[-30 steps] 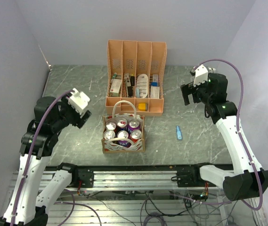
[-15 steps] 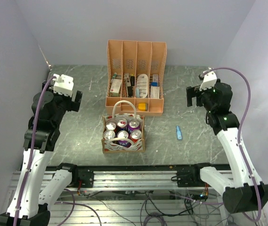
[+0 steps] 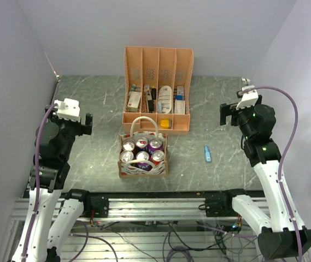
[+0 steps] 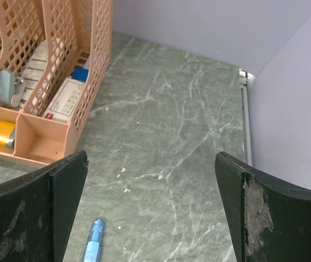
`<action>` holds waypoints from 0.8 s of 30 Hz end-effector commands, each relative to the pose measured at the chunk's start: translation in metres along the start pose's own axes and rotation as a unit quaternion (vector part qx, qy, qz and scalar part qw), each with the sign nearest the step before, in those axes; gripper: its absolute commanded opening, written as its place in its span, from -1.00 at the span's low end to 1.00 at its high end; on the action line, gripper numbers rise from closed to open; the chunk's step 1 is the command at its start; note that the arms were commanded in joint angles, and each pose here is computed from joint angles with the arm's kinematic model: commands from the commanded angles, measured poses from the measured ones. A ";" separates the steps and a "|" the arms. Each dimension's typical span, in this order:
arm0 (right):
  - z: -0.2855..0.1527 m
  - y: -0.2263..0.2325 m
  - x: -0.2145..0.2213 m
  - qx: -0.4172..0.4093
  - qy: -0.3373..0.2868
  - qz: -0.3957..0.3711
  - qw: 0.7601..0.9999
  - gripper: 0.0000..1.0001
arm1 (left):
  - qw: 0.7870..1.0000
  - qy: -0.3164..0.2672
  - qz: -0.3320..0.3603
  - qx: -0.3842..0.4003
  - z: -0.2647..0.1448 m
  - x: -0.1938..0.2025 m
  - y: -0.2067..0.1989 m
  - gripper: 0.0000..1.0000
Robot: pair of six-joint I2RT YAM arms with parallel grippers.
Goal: Place the beverage into the canvas bag
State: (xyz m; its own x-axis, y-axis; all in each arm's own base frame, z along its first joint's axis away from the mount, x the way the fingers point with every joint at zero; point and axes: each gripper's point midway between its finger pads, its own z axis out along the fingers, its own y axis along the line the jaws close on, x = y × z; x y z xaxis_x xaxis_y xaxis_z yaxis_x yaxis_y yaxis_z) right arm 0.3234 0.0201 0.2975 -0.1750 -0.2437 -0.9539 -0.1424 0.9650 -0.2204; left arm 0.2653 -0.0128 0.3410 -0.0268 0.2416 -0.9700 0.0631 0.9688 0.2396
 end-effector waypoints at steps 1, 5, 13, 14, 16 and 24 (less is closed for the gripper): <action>-0.011 -0.017 -0.016 0.036 -0.030 -0.001 0.999 1.00 | 0.999 -0.025 -0.021 -0.005 0.001 -0.008 0.002 0.99; -0.015 -0.030 -0.012 0.073 -0.028 0.005 0.997 1.00 | 0.999 -0.021 -0.031 -0.029 -0.001 -0.008 0.010 0.99; -0.021 -0.049 -0.007 0.126 -0.020 0.006 0.992 1.00 | 0.998 -0.014 -0.037 -0.045 -0.005 -0.003 0.015 0.99; -0.021 -0.050 -0.006 0.128 -0.020 0.005 0.992 1.00 | 0.998 -0.014 -0.037 -0.045 -0.005 -0.003 0.015 0.99; -0.021 -0.049 -0.007 0.125 -0.019 0.004 0.992 1.00 | 0.997 -0.019 -0.043 -0.054 -0.009 -0.008 0.019 0.99; -0.017 -0.041 -0.002 0.102 -0.012 -0.007 0.995 1.00 | 0.996 -0.012 -0.042 -0.081 -0.011 -0.002 0.028 0.99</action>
State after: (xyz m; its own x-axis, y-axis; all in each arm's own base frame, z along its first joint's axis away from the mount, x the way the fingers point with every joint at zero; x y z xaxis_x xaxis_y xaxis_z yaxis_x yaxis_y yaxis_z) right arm 0.3122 -0.0200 0.3119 -0.1589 -0.2413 -0.9574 0.0615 0.9654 -0.2536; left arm 0.2593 0.0029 0.3411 -0.0310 0.1732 -0.9844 -0.0360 0.9840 0.1743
